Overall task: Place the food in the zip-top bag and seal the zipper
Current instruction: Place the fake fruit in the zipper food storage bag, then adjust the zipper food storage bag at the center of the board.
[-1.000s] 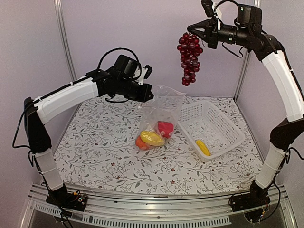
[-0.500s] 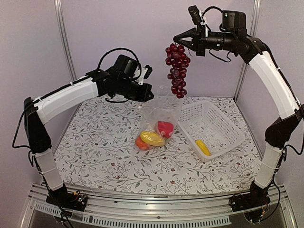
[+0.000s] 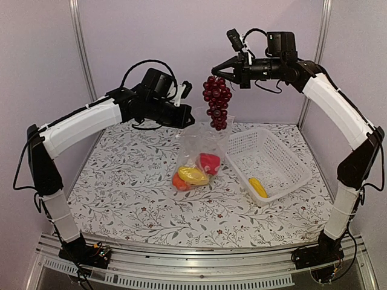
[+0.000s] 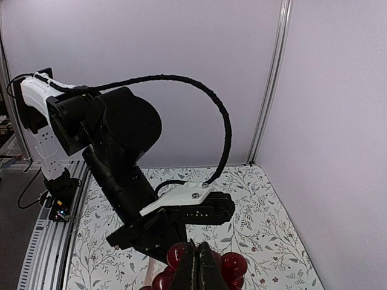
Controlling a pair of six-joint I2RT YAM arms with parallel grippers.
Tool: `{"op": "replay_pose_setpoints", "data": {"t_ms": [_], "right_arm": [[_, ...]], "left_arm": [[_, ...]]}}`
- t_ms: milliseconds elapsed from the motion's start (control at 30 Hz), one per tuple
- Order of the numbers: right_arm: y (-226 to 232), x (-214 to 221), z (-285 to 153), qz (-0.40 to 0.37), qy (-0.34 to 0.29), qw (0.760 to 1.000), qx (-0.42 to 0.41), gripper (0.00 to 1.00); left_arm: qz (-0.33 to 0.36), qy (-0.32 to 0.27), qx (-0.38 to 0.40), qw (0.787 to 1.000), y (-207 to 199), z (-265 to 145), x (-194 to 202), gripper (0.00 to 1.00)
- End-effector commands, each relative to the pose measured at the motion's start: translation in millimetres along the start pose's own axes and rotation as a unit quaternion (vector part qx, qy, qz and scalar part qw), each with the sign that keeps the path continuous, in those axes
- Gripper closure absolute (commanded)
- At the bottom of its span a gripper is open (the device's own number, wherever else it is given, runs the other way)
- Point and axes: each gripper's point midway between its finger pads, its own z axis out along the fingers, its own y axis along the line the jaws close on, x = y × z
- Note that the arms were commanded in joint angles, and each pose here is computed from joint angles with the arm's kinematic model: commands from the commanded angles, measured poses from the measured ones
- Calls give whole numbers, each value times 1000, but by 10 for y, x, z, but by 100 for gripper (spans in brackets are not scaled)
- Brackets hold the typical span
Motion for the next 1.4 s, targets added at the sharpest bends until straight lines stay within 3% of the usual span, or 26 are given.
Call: {"op": "replay_pose_setpoints", "data": {"t_ms": [0,433,500,700,867,1033,1233,1367], "right_arm": [[15,74,81,4,-6,1000,-12,100],[47,667,211,43,46,998,-26,97],[34,780,243,45,63,997,-15,92],[158,1173,381,14,141,990,-3,90],[373,1295,429,-13,176,984,-19,80],[632,1333,294,-33,207,976,-54,57],[905,1958,245,-98,336,935,-60,42],[915,2161,215,-133,387,912,-33,39]], "left_arm": [[-8,-23,5,1000,28,-168,-128,100],[-14,-33,18,999,-14,-231,-174,100],[-14,-33,18,999,-9,-236,-174,100],[-15,-34,18,999,1,-237,-172,100],[-17,-32,20,999,-3,-225,-160,100],[-16,-34,19,999,1,-250,-164,100],[-18,-33,15,999,34,-256,-146,100],[-19,-33,14,999,37,-266,-141,100]]}}
